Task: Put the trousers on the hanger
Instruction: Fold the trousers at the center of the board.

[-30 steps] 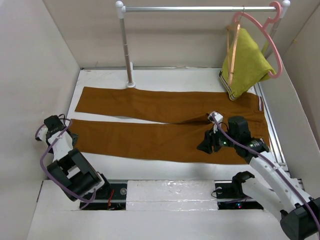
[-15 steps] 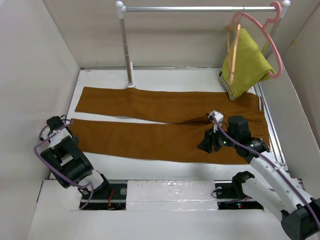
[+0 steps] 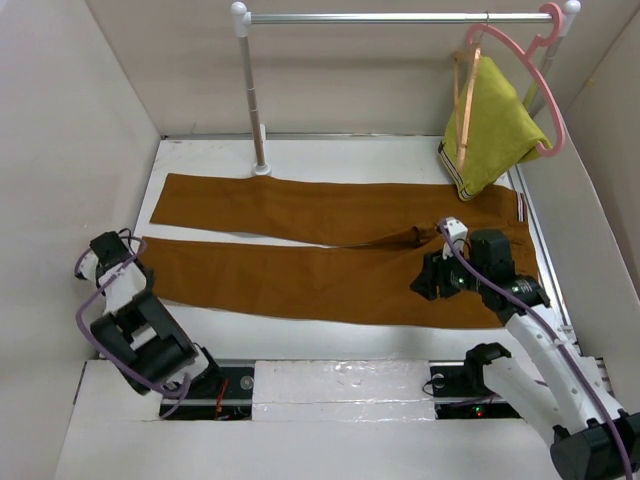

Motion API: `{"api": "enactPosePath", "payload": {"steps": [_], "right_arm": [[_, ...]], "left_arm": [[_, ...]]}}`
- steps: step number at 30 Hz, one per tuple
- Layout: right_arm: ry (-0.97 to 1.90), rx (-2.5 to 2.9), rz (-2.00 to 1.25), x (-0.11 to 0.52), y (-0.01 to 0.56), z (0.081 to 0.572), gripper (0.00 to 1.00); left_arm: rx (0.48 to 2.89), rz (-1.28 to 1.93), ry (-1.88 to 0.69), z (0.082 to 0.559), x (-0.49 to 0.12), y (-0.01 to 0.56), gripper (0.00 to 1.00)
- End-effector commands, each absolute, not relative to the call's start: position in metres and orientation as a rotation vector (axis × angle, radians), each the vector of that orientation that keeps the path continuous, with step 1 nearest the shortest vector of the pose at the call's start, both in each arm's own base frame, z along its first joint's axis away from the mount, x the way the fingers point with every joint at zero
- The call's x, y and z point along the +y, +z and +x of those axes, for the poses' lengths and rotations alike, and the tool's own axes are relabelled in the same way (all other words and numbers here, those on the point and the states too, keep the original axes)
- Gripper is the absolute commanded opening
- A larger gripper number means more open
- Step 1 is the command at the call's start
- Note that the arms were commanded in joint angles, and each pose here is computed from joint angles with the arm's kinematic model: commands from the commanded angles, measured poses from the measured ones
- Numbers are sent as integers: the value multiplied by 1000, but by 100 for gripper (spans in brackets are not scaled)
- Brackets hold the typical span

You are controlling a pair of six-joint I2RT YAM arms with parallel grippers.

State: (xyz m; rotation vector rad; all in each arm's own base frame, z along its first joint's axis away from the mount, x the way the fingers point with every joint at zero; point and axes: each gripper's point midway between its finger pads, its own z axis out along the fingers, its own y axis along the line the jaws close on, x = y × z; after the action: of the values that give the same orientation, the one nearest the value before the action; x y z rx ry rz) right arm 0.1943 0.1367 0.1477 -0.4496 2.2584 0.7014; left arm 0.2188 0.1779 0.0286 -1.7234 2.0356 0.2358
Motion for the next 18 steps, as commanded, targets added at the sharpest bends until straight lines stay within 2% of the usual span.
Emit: {"api": "enactPosePath", "payload": {"steps": [1,4,5,10,12,18], "right_arm": [[597,2322,-375,116,144,192,57],[531,2396,-245,97,126,188,59],[519,2419,-223,95,123,185,56],[310,2554,46,52,111,186,24],[221,2569,166,34,114,189,23],[44,2624,739,-40,79,186,30]], "left_arm": [[1946,-1620,180,232,176,87,0],[1862,-1566,156,239,168,134,0],[1837,-1551,126,241,165,144,0],[1792,-1430,23,259,153,175,0],[1778,-1369,-39,275,143,190,0],[1673,-1264,-355,312,104,233,0]]}}
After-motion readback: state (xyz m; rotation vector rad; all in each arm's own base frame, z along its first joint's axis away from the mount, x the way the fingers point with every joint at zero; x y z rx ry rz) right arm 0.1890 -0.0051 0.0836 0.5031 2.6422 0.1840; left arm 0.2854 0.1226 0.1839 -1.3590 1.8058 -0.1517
